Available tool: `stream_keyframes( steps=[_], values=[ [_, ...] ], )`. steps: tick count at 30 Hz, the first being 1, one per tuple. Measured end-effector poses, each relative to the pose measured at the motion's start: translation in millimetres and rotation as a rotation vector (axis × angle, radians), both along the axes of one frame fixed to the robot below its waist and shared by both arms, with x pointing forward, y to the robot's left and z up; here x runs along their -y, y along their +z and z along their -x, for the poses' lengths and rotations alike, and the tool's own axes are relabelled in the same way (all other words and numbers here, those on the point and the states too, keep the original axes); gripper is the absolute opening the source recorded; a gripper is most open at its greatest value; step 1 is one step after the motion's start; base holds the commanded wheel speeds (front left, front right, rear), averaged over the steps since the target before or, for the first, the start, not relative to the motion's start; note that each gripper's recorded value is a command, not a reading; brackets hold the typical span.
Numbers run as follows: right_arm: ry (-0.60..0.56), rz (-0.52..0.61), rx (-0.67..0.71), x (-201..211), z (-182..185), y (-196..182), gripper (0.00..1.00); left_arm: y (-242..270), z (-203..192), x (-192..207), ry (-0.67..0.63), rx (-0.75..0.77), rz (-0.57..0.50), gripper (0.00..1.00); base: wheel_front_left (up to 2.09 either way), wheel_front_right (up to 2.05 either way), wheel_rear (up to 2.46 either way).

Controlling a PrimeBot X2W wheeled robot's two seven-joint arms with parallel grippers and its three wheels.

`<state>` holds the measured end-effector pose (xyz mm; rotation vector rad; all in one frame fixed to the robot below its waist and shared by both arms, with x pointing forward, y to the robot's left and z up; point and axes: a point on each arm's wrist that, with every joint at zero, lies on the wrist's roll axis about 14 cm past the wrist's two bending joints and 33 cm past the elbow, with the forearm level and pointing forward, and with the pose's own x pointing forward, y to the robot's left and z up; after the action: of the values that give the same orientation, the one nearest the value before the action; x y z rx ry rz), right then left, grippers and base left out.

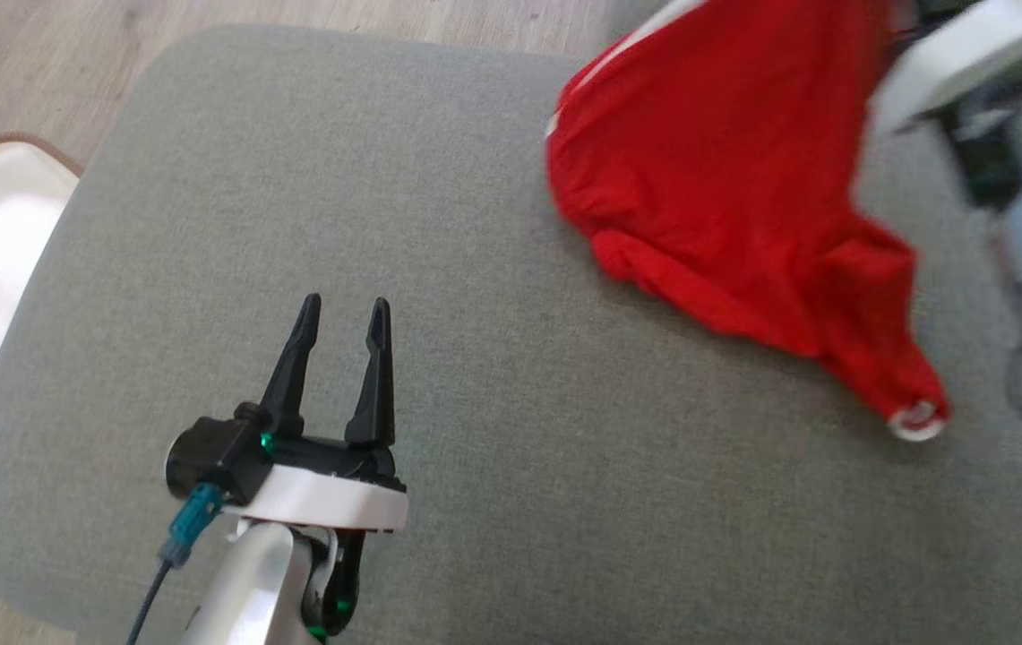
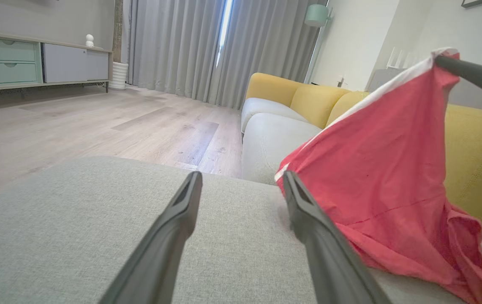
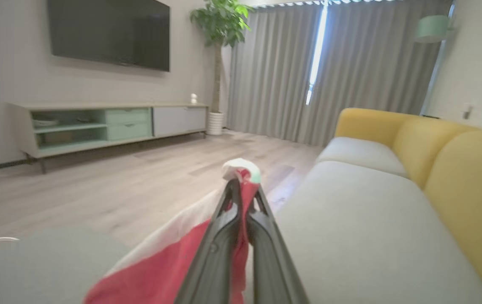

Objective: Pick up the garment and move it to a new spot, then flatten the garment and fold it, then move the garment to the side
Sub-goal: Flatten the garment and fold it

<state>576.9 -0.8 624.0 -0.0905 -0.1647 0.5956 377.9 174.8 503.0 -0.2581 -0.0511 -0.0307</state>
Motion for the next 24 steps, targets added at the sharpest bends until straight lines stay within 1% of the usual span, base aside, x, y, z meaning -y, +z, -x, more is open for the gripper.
stream_keyframes(
  steps=[5, 6, 7, 8, 9, 12, 14, 19, 24],
  values=[
    [-0.234, 0.066, -0.072, 90.1, -43.2, -27.5, 0.0, -9.9, -1.0, -2.3, 0.006, -0.03, -0.001, 1.0, 0.0, 0.0, 0.0],
    [-0.276, 0.071, -0.09, 106.4, -48.9, -34.0, 0.02, -12.5, -1.5, -1.9, 0.005, -0.037, -0.002, 1.0, 0.0, 0.0, 0.0],
    [-0.32, 0.08, -0.113, 123.5, -54.1, -40.9, 0.02, -15.0, -2.2, -1.0, 0.002, -0.045, -0.002, 1.0, 0.0, 0.0, 0.0],
    [-0.361, 0.096, -0.135, 139.6, -58.6, -47.9, 0.64, -17.7, -3.0, 0.3, -0.003, -0.053, -0.003, 1.0, 0.0, 0.0, 0.0],
    [-0.401, 0.11, -0.158, 155.3, -62.1, -54.8, 1.0, -20.0, -4.1, 2.1, -0.009, -0.059, -0.003, 1.0, 0.0, 0.0, 0.0],
    [-0.494, 0.073, -0.21, 188.5, -69.7, -66.5, 1.0, -25.3, -8.3, 5.5, -0.021, -0.074, -0.005, 1.0, 0.0, 0.0, 0.0],
    [-0.505, 0.072, -0.207, 191.8, -72.4, -69.8, 1.0, -26.1, -12.7, 7.0, -0.027, -0.075, -0.008, 1.0, 0.0, 0.0, 0.0],
    [-0.432, 0.067, -0.203, 155.7, -66.6, -81.3, 1.0, -23.6, -24.6, 15.5, -0.056, -0.063, -0.008, 1.0, 0.0, 0.0, 0.0],
    [-0.34, 0.051, -0.132, 119.7, -51.9, -66.7, 1.0, -18.8, -32.3, 22.6, -0.076, -0.043, 0.001, 1.0, 0.0, 0.0, 0.0]
  ],
)
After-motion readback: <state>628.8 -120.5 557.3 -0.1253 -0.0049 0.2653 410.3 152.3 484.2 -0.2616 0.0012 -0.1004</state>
